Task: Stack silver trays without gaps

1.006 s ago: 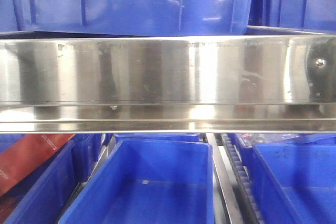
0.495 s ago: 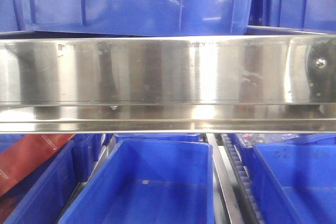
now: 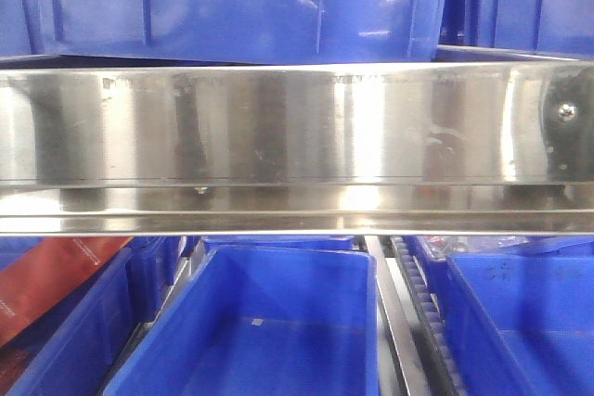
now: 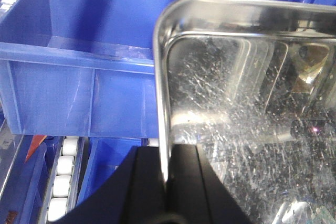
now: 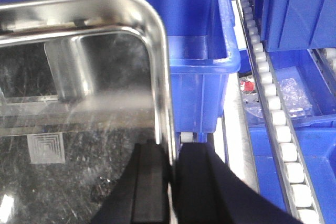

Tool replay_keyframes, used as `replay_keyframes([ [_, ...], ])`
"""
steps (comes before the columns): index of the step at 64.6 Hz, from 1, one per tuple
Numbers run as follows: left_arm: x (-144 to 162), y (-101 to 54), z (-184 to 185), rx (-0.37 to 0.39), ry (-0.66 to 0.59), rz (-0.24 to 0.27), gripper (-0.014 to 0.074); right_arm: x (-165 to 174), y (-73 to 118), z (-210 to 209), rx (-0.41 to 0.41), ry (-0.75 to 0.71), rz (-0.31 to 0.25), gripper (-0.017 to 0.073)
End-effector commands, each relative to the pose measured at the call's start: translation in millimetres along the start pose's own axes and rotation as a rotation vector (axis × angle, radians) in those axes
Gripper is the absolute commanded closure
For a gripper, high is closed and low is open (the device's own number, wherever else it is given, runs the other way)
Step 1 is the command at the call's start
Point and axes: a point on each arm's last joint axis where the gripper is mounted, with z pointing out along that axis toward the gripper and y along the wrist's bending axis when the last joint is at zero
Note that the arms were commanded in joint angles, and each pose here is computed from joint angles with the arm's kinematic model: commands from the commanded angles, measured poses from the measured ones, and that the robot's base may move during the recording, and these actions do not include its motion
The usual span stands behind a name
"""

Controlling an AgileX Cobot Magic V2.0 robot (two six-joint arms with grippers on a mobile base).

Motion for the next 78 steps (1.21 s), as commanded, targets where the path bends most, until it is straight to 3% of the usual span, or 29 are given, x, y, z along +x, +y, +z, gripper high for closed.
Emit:
replay_keyframes([
  [1,-5.3,-1.5,-4.4,0.018,-0.043,0.002,0.061,-6.6,-2.3,-7.7,-0.015,-0.058,0.001,0.056],
  [78,-5.3,-1.5,-4.4,0.018,-0.043,0.002,0.061,-6.6,-2.3,-7.7,-0.015,-0.058,0.001,0.056],
])
